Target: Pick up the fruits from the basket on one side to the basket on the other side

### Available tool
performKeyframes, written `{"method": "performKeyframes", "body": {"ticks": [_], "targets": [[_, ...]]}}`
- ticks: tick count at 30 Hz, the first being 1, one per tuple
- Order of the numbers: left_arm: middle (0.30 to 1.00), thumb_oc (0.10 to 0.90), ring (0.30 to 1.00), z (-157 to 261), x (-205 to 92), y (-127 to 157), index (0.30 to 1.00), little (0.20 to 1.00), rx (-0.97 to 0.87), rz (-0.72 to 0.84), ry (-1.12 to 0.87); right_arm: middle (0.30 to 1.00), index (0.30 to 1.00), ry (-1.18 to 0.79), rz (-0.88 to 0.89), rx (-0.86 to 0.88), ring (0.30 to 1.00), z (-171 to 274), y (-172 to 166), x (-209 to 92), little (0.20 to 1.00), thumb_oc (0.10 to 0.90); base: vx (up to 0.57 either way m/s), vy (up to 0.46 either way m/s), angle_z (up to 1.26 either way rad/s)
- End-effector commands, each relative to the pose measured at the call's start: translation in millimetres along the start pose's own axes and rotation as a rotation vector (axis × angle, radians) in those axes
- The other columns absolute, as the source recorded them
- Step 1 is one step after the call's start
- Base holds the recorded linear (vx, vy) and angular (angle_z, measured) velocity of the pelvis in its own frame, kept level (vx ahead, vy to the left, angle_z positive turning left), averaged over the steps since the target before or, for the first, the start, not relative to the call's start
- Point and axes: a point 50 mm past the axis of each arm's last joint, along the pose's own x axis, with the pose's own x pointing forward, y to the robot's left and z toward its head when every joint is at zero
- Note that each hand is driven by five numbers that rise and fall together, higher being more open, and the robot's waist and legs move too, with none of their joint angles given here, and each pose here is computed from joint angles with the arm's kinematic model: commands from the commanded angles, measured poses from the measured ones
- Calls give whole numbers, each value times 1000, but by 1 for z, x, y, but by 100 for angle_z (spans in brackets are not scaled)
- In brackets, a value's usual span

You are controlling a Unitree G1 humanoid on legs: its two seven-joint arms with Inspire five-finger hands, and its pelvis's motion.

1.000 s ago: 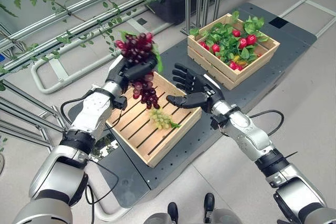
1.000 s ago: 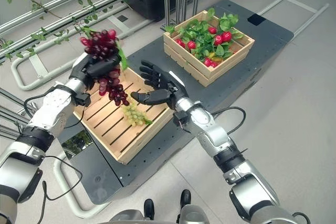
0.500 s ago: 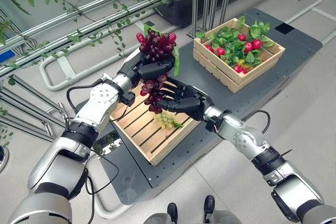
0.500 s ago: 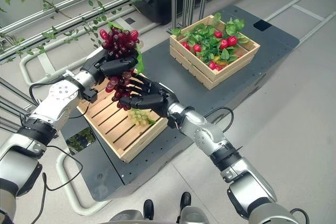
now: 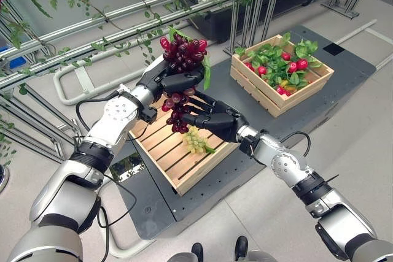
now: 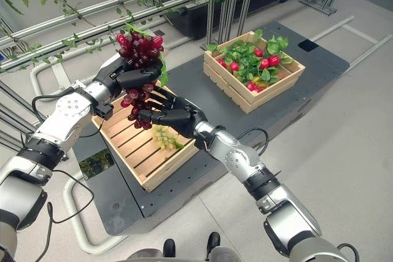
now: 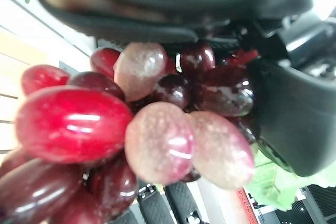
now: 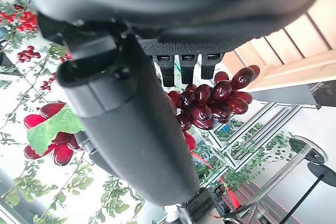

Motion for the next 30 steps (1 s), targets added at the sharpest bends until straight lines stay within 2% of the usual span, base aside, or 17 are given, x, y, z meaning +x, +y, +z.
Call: {"method": "performKeyframes", "body": {"ticks": [1, 12, 21, 30], "targets": [[300, 400, 300, 28, 18, -10, 300, 300, 21, -70, -144, 900, 900, -236, 243, 148, 900, 28, 55, 25, 900, 800, 0, 0, 0], [300, 400, 300, 44, 20, -32, 300, 300, -64, -230, -268, 900, 900, -200, 77, 2, 900, 29, 35, 28, 900, 800, 0, 0, 0], [300, 400, 300, 46, 17, -46, 300, 300, -128, -329, -304, 900, 900, -156, 95, 145, 900, 23, 34, 36, 900, 800, 0, 0, 0], [300, 400, 300, 47, 16, -65, 300, 300, -297, -387, -366, 900, 900, -149, 51, 220, 900, 16, 33, 41, 900, 800, 0, 0, 0]]}}
